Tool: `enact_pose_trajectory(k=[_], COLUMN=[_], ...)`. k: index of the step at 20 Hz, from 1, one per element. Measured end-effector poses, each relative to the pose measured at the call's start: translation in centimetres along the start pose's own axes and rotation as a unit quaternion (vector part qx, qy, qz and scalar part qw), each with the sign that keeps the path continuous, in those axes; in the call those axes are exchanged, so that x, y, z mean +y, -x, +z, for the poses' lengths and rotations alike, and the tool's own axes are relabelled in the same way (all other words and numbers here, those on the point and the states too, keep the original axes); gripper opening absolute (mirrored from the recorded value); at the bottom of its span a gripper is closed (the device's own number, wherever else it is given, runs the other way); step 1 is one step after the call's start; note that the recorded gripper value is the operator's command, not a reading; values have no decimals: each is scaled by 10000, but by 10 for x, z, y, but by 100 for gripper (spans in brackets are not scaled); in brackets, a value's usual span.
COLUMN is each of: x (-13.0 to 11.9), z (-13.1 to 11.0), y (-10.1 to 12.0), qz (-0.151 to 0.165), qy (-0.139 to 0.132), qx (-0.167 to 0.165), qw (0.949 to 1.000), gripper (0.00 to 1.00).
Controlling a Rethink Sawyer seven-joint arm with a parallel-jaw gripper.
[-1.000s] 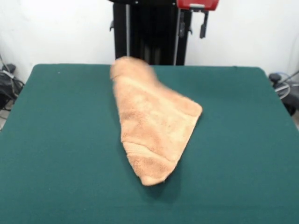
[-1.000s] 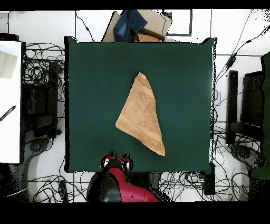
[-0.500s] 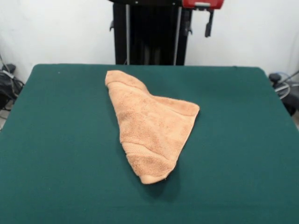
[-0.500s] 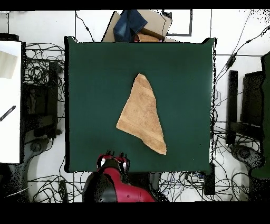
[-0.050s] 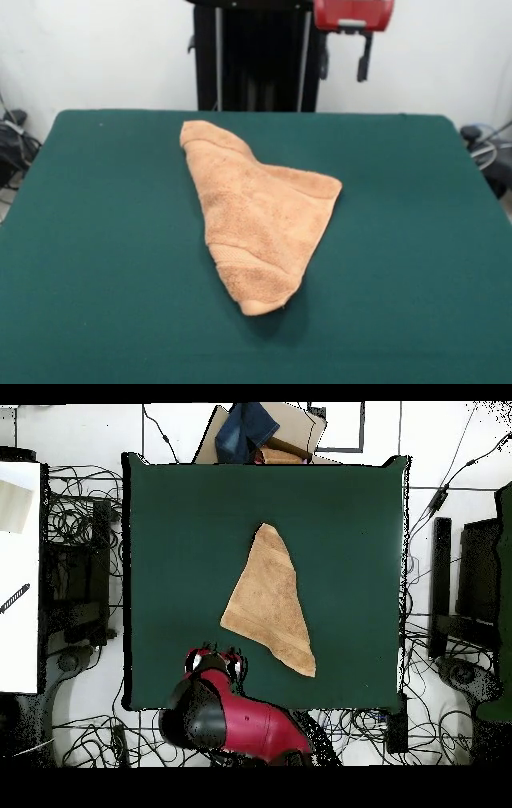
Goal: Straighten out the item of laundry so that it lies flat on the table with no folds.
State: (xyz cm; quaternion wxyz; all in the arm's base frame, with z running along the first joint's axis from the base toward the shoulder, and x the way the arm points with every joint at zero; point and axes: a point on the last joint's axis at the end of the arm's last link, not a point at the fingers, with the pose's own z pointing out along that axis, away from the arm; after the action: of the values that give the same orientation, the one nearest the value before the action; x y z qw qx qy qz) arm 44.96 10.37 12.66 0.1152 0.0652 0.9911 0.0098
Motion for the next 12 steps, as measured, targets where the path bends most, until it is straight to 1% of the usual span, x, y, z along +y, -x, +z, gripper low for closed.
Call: enact_pose_trajectory(k=[2,7,9,12], x=[2,5,6,6], z=[4,18,25,33], y=[12,57,68,77], qz=[-11,-36,-44,-35], qy=[11,7,0,1], qx=[-36,-291,-350,-375], qw=[10000,9996,9994,9993], gripper=[100,100,100,100])
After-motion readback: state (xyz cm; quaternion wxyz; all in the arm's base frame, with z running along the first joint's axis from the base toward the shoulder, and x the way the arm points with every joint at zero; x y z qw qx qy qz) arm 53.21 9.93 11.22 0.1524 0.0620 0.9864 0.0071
